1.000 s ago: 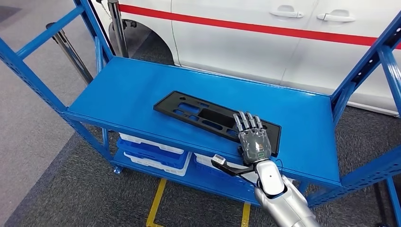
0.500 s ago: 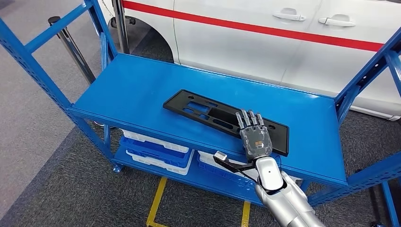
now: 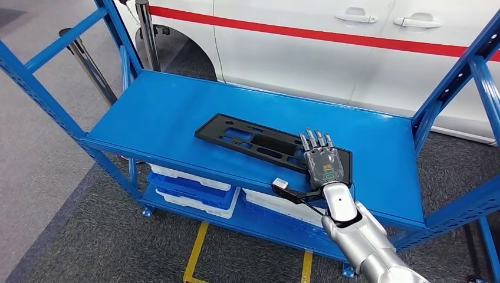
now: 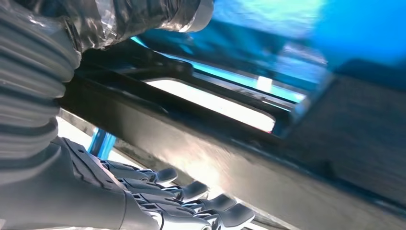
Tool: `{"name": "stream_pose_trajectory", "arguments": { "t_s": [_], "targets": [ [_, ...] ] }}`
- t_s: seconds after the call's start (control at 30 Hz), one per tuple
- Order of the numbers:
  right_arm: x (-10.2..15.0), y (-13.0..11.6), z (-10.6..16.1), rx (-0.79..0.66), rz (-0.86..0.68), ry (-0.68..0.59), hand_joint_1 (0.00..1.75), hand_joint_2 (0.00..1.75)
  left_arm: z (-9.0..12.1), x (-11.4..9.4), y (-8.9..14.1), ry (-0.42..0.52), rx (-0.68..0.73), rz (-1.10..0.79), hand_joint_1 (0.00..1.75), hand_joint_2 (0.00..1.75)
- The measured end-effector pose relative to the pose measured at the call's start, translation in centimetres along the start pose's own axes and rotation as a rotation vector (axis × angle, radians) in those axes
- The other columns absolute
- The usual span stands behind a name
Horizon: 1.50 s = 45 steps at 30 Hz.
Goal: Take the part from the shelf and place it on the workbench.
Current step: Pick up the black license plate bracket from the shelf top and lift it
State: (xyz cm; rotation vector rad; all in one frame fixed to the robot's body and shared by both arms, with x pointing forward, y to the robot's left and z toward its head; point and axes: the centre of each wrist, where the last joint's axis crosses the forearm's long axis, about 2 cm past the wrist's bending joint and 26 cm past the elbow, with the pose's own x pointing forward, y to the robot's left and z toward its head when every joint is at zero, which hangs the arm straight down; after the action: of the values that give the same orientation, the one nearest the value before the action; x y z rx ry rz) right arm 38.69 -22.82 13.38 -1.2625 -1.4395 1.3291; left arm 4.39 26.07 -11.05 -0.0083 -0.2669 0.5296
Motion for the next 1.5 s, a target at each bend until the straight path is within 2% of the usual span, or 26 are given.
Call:
{"name": "stream_pose_trajectory", "arguments": {
  "t_s": [0.27,0.3,0.4,0.43,0.67,1.03,1.17,1.5],
  "targets": [
    [0.3,-0.1,-0.7,0.028,0.015,0.027,0.00,1.75,0.0,0.0,0.0,-0.003,0.009,0.015,0.00,0.00],
    [0.3,-0.1,-0.7,0.030,0.017,0.032,0.35,1.75,0.0,0.1,0.0,-0.004,0.008,0.017,0.00,0.00],
    [0.2,-0.1,-0.8,0.042,0.018,0.040,1.66,1.75,0.0,0.0,0.0,-0.004,0.010,0.021,0.00,0.00],
    [0.1,0.0,-0.9,0.050,0.017,0.040,1.75,1.75,0.0,0.0,0.1,-0.005,0.011,0.023,0.00,0.00],
    [-0.2,0.6,-0.7,0.105,0.006,0.032,1.75,1.75,0.0,0.0,0.2,-0.012,0.013,0.038,0.00,0.00],
    [0.0,-0.4,-1.7,0.093,-0.014,0.003,1.75,1.75,0.0,0.1,0.3,-0.053,0.010,0.036,0.00,0.00],
    [0.1,-0.3,-1.7,0.099,-0.017,-0.001,1.75,1.75,0.0,-0.1,0.4,-0.053,0.012,0.035,0.00,1.75],
    [0.1,-0.3,-1.7,0.114,-0.024,-0.001,1.75,1.75,0.0,0.1,0.6,-0.069,0.045,0.023,0.00,1.75]
  ]
}}
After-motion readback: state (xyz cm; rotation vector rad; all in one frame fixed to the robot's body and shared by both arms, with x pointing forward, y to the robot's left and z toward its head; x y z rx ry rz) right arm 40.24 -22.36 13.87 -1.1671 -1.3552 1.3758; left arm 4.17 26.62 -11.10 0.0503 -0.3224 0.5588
